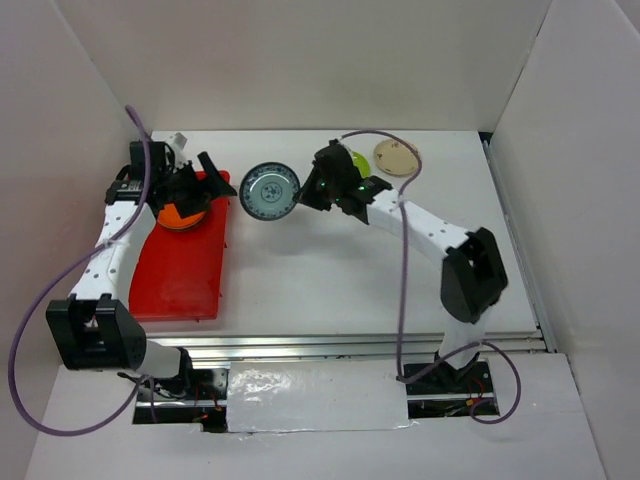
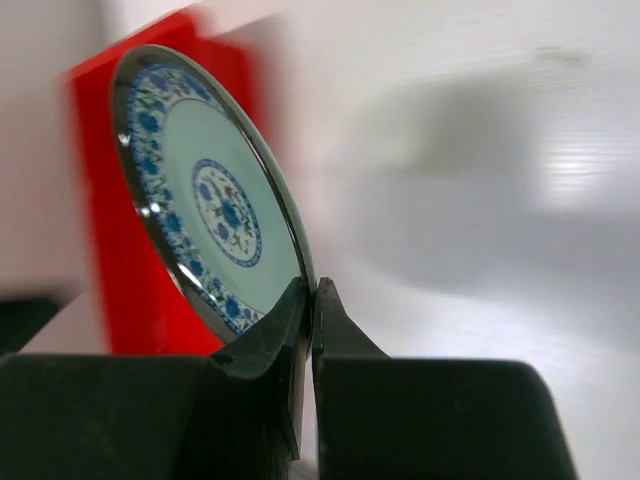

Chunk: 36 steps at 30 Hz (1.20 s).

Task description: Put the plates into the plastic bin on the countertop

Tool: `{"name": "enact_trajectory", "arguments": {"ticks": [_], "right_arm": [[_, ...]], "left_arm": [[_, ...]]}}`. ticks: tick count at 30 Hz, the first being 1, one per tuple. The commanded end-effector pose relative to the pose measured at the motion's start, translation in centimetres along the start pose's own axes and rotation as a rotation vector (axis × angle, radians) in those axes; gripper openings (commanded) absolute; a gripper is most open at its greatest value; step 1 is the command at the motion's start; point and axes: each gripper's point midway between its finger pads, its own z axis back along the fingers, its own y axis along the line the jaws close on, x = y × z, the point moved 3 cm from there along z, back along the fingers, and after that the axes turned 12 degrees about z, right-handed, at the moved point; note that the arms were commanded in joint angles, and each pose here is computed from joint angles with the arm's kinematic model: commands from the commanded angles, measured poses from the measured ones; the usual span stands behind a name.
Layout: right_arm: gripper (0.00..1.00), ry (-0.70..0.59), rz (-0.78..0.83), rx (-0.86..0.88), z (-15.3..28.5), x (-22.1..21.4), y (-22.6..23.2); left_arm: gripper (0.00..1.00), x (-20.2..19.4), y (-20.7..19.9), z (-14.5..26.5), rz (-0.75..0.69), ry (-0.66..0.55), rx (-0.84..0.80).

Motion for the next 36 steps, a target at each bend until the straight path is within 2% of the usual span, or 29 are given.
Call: {"name": "enact_trajectory", "arguments": {"ticks": [1, 2, 6, 9, 10, 14, 17, 18, 20, 21, 23, 24, 28, 29, 31, 34, 36], "right_arm": [[0.00, -0.097, 0.034, 0.300, 3.7, 3.2, 2.4], [0.00, -0.004, 0.035, 0.414, 4.3, 1.0, 2.6], [0.00, 0.015, 0.010, 0.548, 5.2, 0.9, 2.6], [0.00, 0.061, 0.024, 0.649, 5.8, 0.5, 3.8], [0.00, 0.076, 0.018, 0.666, 5.5, 0.3, 3.9], [0.00, 0.108, 0.006, 0.740, 5.8, 0.2, 5.0], [0.00, 0.105, -0.001, 0.770, 6.0, 0.6, 5.6], [0.00, 0.105, -0.001, 0.774, 6.0, 0.7, 5.7], [0.00, 0.114, -0.002, 0.784, 6.0, 0.8, 5.9], [0.09, 0.121, -0.002, 0.792, 5.7, 0.7, 6.0], [0.63, 0.119, -0.027, 0.759, 5.2, 1.0, 5.1], [0.98, 0.116, -0.044, 0.726, 4.8, 1.0, 4.2], [1.00, 0.009, -0.111, 0.414, 2.9, 1.4, -2.2], [1.00, 0.014, -0.099, 0.373, 2.8, 1.0, -3.4], [1.00, 0.017, -0.084, 0.347, 3.0, 0.3, -4.5], [1.00, 0.023, -0.068, 0.318, 3.3, -0.3, -5.9], [1.00, 0.025, -0.074, 0.306, 3.4, -0.6, -7.0]], "left_arm": [[0.99, -0.5, -2.8, -1.6, -0.017, 0.054, -0.107], [0.99, -0.8, -2.8, -2.1, -0.018, 0.068, -0.103], [0.99, -0.3, -2.1, -2.6, -0.010, 0.049, -0.051], [0.92, -0.2, -2.3, -2.8, -0.006, 0.049, -0.065], [0.84, -0.2, -2.6, -2.8, -0.005, 0.049, -0.085], [0.70, -1.5, -4.5, -3.3, -0.032, 0.083, -0.129], [0.49, -2.0, -5.0, -3.9, -0.038, 0.096, -0.121], [0.29, -2.1, -4.9, -4.1, -0.037, 0.100, -0.115], [0.09, -2.2, -4.8, -4.4, -0.031, 0.100, -0.105], [0.00, -2.1, -4.7, -4.4, -0.027, 0.098, -0.101], [0.00, -0.7, -3.7, -4.4, 0.014, 0.013, -0.024], [0.00, 0.3, -3.2, -3.7, 0.040, -0.035, 0.011], [0.00, 7.2, 4.7, -0.6, 0.312, -0.356, 0.252], [0.00, 7.3, 6.4, -0.6, 0.402, -0.376, 0.274], [0.00, 10.0, 9.1, 0.5, 0.497, -0.506, 0.269], [0.00, 11.4, 11.2, 0.1, 0.550, -0.559, 0.294], [0.00, 12.1, 13.0, -1.1, 0.589, -0.540, 0.336]]}}
